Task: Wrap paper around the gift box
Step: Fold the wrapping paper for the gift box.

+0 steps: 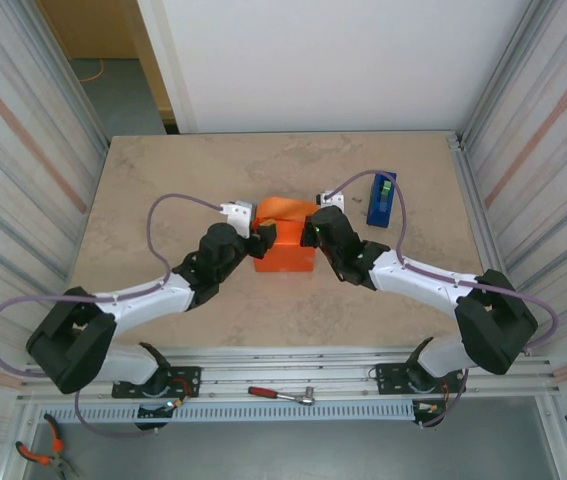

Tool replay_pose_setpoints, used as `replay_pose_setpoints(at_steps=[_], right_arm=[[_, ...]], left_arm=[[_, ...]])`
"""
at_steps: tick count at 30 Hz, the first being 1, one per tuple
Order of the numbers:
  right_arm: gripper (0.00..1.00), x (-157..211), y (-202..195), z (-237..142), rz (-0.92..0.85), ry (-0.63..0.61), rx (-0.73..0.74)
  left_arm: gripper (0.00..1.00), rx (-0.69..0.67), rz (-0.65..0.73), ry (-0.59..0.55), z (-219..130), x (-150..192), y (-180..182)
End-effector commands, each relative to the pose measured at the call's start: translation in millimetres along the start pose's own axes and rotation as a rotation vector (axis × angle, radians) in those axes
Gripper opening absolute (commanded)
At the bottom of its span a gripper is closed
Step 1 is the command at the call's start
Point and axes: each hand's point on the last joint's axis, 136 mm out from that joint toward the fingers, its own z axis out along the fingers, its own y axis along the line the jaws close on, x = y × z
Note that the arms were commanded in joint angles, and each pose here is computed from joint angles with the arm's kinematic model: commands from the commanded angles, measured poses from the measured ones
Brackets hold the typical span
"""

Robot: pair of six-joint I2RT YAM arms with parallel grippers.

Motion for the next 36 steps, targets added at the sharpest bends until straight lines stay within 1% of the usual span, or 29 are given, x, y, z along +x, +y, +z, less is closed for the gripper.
replay_pose_setpoints(at_steps=[1,5,9,14,20,25,31,35,36], right_arm=[[0.0,41,-7,-3,-0.037,0.129,0.015],[0.0,42,-6,-2,-0.038,0.135,0.017],[0.0,42,-6,-1,-0.041,0.139,0.019],[0.0,43,-6,0,-0.043,0.148,0.021],[0.0,45,-6,0,-0.049,0.156,0.02],[0.0,46,-6,1,-0.052,0.162,0.022],[0.0,43,-4,-1,-0.053,0.163,0.017],[0.0,30,-2,-2,-0.046,0.156,0.013],[0.02,26,-2,-2,-0.041,0.158,0.017]], left_arm=[[0.77,-0.053,0.008,-0.08,-20,-29,10],[0.92,-0.088,-0.024,-0.137,-39,-49,24],[0.94,-0.084,-0.037,-0.133,-43,-47,27],[0.91,-0.046,-0.026,-0.081,-27,-29,19],[0.89,-0.044,0.025,-0.046,-2,-21,11],[0.87,-0.108,0.073,-0.032,16,-16,19],[0.82,-0.213,0.101,0.003,28,-2,37],[0.75,-0.236,0.109,0.036,30,10,41],[0.73,-0.236,0.11,0.041,30,13,40]])
